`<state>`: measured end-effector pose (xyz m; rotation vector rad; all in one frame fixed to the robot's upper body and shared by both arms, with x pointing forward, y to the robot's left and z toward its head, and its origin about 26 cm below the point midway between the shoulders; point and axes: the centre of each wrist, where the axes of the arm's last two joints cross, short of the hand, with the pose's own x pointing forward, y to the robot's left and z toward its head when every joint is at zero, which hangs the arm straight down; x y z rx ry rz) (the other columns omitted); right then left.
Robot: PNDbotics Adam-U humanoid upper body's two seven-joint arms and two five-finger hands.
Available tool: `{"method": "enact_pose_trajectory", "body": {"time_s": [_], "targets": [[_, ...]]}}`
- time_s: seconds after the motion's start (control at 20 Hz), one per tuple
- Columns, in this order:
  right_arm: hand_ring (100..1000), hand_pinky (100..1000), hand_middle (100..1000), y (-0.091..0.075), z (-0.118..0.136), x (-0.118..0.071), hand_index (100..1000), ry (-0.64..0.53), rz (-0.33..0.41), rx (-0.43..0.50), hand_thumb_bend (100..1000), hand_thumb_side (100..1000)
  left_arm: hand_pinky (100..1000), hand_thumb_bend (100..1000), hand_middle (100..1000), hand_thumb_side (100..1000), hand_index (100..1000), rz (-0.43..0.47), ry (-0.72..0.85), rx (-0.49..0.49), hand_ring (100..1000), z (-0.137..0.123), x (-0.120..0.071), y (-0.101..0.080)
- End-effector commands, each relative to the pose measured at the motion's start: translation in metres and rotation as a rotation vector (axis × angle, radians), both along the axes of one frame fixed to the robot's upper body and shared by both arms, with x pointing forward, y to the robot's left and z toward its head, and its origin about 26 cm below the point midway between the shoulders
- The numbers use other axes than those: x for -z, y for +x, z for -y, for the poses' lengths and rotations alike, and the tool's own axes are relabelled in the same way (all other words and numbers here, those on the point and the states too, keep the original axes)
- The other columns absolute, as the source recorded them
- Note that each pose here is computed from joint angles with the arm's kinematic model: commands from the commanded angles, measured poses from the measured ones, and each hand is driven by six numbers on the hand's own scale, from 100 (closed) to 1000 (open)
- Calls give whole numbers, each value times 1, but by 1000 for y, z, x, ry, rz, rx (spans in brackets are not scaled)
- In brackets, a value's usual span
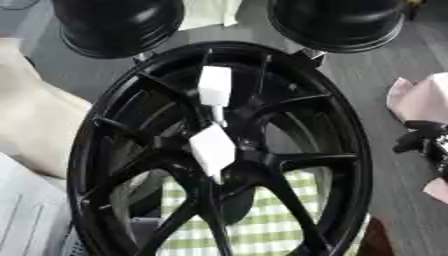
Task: Pull the pin out of the wheel hub.
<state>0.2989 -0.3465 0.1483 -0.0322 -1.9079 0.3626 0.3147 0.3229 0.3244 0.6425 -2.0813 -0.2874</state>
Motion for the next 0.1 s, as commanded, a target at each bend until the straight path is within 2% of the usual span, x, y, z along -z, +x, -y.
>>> {"method": "enact_pose_trajectory", "body": {"time_s": [0.05,0.1], "targets": [[668,1000,613,0,-2,-12,796,1,45,-17,100,671,690,714,475,453,632,99,-92,10,660,12,6,-11],[668,1000,613,0,-3,-13,796,4,49,-21,100,671,689,716,475,458,634,106,-121,3,659,14,14,-12]]}}
